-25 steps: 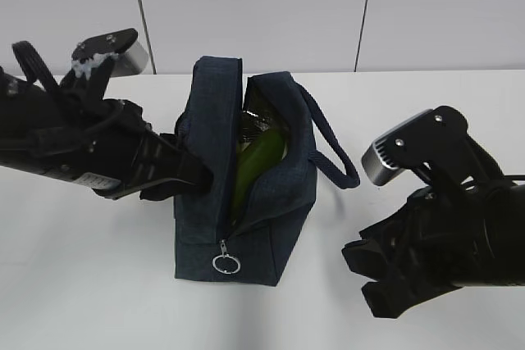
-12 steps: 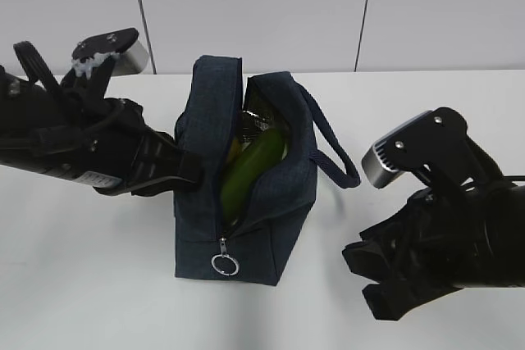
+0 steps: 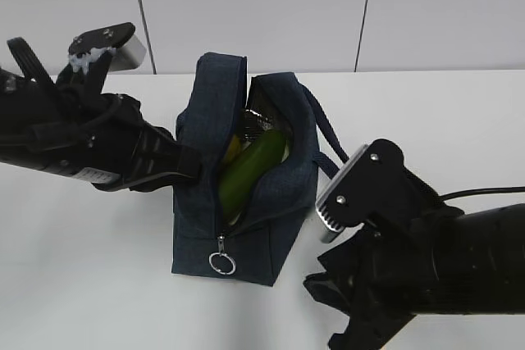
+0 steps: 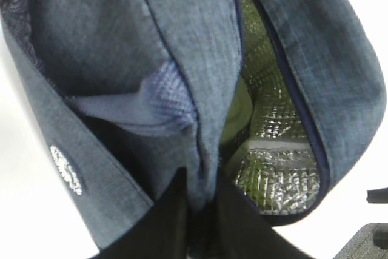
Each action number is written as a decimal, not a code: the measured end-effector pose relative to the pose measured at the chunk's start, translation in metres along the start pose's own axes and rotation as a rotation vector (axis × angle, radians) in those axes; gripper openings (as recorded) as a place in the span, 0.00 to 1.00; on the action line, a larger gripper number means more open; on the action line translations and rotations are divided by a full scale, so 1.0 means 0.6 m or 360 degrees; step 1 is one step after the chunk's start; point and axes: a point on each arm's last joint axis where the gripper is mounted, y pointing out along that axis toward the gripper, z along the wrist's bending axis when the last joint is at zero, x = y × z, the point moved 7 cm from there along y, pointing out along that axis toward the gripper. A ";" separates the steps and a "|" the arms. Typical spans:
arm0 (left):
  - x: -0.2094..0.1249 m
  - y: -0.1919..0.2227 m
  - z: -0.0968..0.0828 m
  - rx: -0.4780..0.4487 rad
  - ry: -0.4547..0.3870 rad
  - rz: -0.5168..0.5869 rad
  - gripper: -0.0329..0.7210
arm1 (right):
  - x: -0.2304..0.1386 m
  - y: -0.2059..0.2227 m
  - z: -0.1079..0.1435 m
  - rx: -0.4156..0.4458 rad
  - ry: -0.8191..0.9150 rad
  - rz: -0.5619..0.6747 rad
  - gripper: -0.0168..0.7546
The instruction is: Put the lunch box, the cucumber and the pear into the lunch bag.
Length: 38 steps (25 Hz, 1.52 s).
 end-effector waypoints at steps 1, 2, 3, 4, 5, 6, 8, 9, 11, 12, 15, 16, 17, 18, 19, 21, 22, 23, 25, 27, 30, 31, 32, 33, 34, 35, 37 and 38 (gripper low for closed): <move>0.000 0.000 0.000 0.0001 0.0000 -0.0001 0.05 | 0.002 0.003 -0.001 -0.0015 -0.0019 -0.0009 0.34; 0.000 0.000 0.000 0.0002 0.0000 -0.0003 0.05 | 0.001 0.007 -0.002 -0.0025 -0.0032 -0.0009 0.34; 0.001 0.000 0.000 0.0002 0.0000 -0.0004 0.05 | 0.003 0.010 -0.003 -0.0040 -0.0053 -0.0018 0.33; 0.002 0.000 0.001 0.0006 0.0000 -0.0010 0.05 | 0.003 0.014 0.000 -0.0041 -0.0069 -0.0018 0.32; 0.003 0.000 0.002 0.0010 0.0000 -0.0018 0.05 | 0.005 0.015 0.002 -0.0044 -0.0086 -0.0027 0.31; 0.004 0.000 0.002 0.0014 0.0000 -0.0026 0.05 | 0.006 0.017 0.006 -0.0045 -0.0100 -0.0033 0.30; 0.006 0.000 0.003 0.0018 0.0000 -0.0033 0.05 | 0.012 0.017 0.013 -0.0051 -0.0131 -0.0063 0.28; 0.006 0.000 0.003 0.0020 0.0000 -0.0036 0.05 | 0.015 0.017 0.015 -0.0057 -0.0140 -0.0078 0.28; 0.007 0.000 0.004 0.0024 0.0000 -0.0043 0.05 | 0.017 0.018 0.022 -0.0050 -0.0163 -0.0090 0.28; 0.008 0.000 0.004 0.0027 0.0000 -0.0049 0.05 | 0.018 0.018 0.024 -0.0045 -0.0170 -0.0092 0.28; 0.009 0.000 0.005 0.0030 0.0000 -0.0055 0.05 | 0.021 0.018 0.029 -0.0045 -0.0176 -0.0108 0.28; 0.009 0.000 0.005 0.0030 0.0000 -0.0055 0.05 | 0.022 0.018 0.031 -0.0045 -0.0172 -0.0116 0.28; 0.010 0.000 0.005 0.0031 0.0000 -0.0057 0.05 | 0.025 0.018 0.031 -0.0054 -0.0165 -0.0129 0.27; 0.010 0.000 0.005 0.0031 0.0000 -0.0057 0.05 | 0.025 0.018 0.030 -0.0056 -0.0152 -0.0133 0.27; 0.010 0.000 0.005 0.0031 0.0002 -0.0057 0.05 | 0.026 0.017 0.030 -0.0059 -0.0137 -0.0136 0.27; 0.010 0.000 0.005 0.0032 0.0005 -0.0058 0.05 | 0.028 0.017 0.028 -0.0071 -0.0097 -0.0149 0.27; 0.010 0.000 0.005 0.0032 0.0007 -0.0058 0.05 | 0.029 0.017 0.026 -0.0081 -0.0083 -0.0158 0.27; 0.010 0.000 0.005 0.0032 0.0007 -0.0058 0.05 | 0.031 0.017 0.025 -0.0088 -0.0071 -0.0166 0.27; 0.010 0.000 0.005 0.0032 0.0008 -0.0058 0.05 | 0.033 0.016 0.022 -0.0100 -0.0025 -0.0179 0.27; 0.010 0.000 0.005 0.0032 0.0011 -0.0058 0.05 | 0.036 0.016 0.018 -0.0119 0.0033 -0.0202 0.27; 0.010 0.000 0.005 0.0032 0.0011 -0.0058 0.05 | 0.044 0.014 0.011 -0.0157 0.0130 -0.0251 0.27; 0.010 0.000 0.005 0.0032 0.0011 -0.0058 0.05 | 0.045 0.013 0.009 -0.0165 0.0166 -0.0265 0.27; 0.010 0.000 0.005 0.0032 0.0011 -0.0058 0.05 | 0.047 0.013 0.008 -0.0171 0.0185 -0.0276 0.27; 0.010 0.000 0.005 0.0032 0.0011 -0.0058 0.05 | 0.049 0.013 0.006 -0.0174 0.0249 -0.0293 0.27; 0.010 0.000 0.005 0.0032 0.0011 -0.0058 0.05 | 0.050 0.012 0.005 -0.0171 0.0329 -0.0303 0.27; 0.010 0.000 0.005 0.0032 0.0011 -0.0059 0.05 | 0.050 0.012 0.005 -0.0163 0.0404 -0.0307 0.27; 0.010 0.000 0.005 0.0032 0.0011 -0.0059 0.05 | 0.049 0.012 0.006 -0.0145 0.0580 -0.0314 0.27; 0.010 0.000 0.005 0.0032 0.0011 -0.0059 0.05 | 0.048 0.013 0.006 -0.0136 0.0646 -0.0310 0.27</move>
